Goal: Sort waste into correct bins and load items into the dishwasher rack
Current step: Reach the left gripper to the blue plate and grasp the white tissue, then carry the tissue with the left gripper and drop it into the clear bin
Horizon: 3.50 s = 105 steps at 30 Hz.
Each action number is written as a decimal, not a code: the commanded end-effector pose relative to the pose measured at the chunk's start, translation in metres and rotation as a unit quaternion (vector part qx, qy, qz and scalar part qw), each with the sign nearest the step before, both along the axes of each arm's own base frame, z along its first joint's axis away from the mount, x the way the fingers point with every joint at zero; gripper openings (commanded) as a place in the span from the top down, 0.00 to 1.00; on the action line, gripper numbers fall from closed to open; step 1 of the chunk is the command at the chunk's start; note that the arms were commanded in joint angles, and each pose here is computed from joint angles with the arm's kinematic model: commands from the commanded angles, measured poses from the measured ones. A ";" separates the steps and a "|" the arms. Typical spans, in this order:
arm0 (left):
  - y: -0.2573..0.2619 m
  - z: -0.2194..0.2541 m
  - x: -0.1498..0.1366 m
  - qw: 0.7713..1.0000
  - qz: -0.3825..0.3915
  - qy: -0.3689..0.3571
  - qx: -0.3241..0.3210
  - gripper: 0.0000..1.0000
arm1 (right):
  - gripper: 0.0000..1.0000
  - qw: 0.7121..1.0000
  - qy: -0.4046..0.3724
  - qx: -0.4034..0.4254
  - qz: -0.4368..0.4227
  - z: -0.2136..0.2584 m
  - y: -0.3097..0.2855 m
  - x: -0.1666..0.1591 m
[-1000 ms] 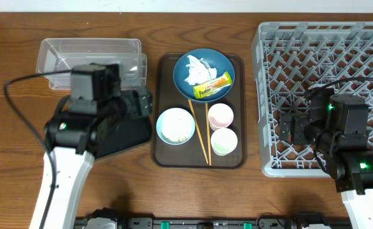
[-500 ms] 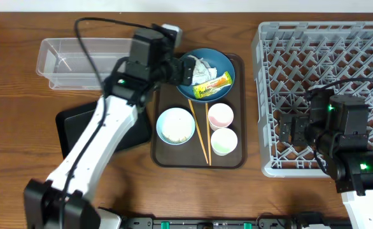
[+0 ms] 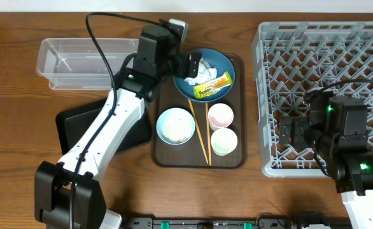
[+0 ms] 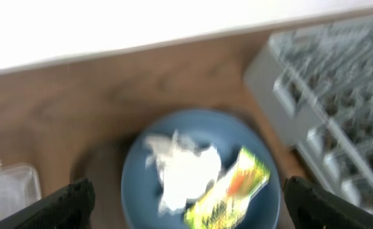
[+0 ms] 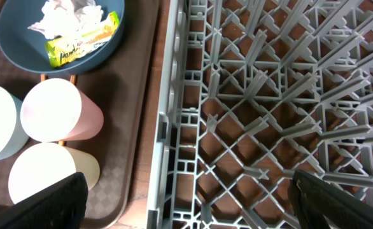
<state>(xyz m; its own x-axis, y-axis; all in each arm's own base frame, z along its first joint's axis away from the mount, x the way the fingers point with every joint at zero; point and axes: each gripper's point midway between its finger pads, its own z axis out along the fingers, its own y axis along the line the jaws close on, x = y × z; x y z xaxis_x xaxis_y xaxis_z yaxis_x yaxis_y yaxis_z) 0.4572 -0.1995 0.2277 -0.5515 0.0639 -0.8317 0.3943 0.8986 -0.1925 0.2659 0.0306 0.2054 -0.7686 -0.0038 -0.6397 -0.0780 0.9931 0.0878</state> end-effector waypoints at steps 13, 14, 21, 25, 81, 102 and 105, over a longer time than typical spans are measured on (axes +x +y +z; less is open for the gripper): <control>-0.018 -0.077 0.048 0.997 0.017 0.071 -0.001 0.03 | 0.01 1.000 -0.004 0.000 0.007 0.008 0.002 -0.003; -0.019 -0.081 0.050 0.996 0.016 0.083 0.005 0.03 | 0.01 1.000 -0.004 0.000 0.007 0.008 0.002 -0.003; -0.032 -0.099 0.056 0.991 -0.004 0.133 0.010 0.04 | 0.01 1.000 -0.003 0.001 0.005 0.008 0.002 -0.003; -0.037 -0.123 0.051 0.987 -0.009 0.156 0.020 0.04 | 0.01 1.000 -0.002 0.002 0.004 0.007 0.002 -0.003; 0.084 -0.041 0.054 0.985 0.117 0.126 0.025 0.94 | 0.01 1.000 0.006 0.001 0.004 0.005 0.002 -0.006; 0.227 -0.018 0.063 0.962 0.253 0.104 0.004 0.68 | 0.01 1.000 0.014 0.001 0.004 0.002 0.002 -0.009; 0.226 -0.019 0.064 0.962 0.251 0.106 0.005 0.55 | 0.01 1.000 0.019 0.000 0.004 0.001 0.001 -0.011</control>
